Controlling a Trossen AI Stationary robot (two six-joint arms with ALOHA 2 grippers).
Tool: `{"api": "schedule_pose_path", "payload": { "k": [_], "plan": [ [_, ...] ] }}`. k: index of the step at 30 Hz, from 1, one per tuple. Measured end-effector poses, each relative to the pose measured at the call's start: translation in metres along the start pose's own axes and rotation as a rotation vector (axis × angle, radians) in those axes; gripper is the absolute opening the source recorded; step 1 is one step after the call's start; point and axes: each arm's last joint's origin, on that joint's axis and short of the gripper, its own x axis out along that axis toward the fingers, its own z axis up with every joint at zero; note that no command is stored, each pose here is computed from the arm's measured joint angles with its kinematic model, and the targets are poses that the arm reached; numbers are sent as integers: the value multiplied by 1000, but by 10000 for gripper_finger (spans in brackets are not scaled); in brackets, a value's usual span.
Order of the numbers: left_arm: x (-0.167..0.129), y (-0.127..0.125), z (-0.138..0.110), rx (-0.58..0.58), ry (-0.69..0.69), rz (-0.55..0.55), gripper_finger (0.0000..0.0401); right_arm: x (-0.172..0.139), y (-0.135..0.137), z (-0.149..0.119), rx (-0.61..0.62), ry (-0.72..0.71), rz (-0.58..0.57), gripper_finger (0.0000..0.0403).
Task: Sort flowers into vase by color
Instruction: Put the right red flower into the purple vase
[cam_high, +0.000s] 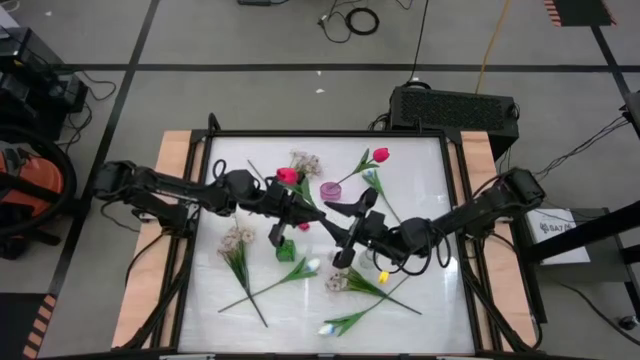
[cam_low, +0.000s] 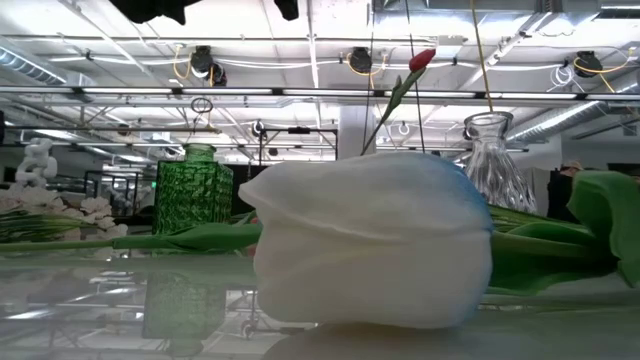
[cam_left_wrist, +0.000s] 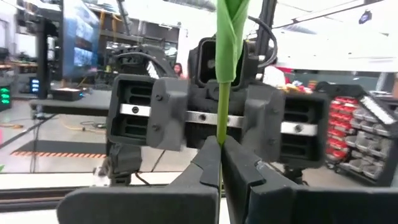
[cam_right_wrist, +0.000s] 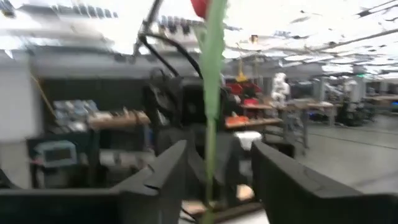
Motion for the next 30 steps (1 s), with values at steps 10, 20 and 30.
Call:
{"api": "schedule_pose_path", "payload": {
  "k": [10, 20, 30],
  "plan": [
    [-26, 21, 27, 23, 13, 55, 3, -30, -4, 33, -89, 160, -70, 221],
    [-50, 45, 19, -22, 85, 140, 2, -59, -15, 48, -94, 317, -8, 215],
    [-71, 71, 2, -32, 117, 266, 2, -64, -20, 44, -138, 381, -6, 214]
  ]
}}
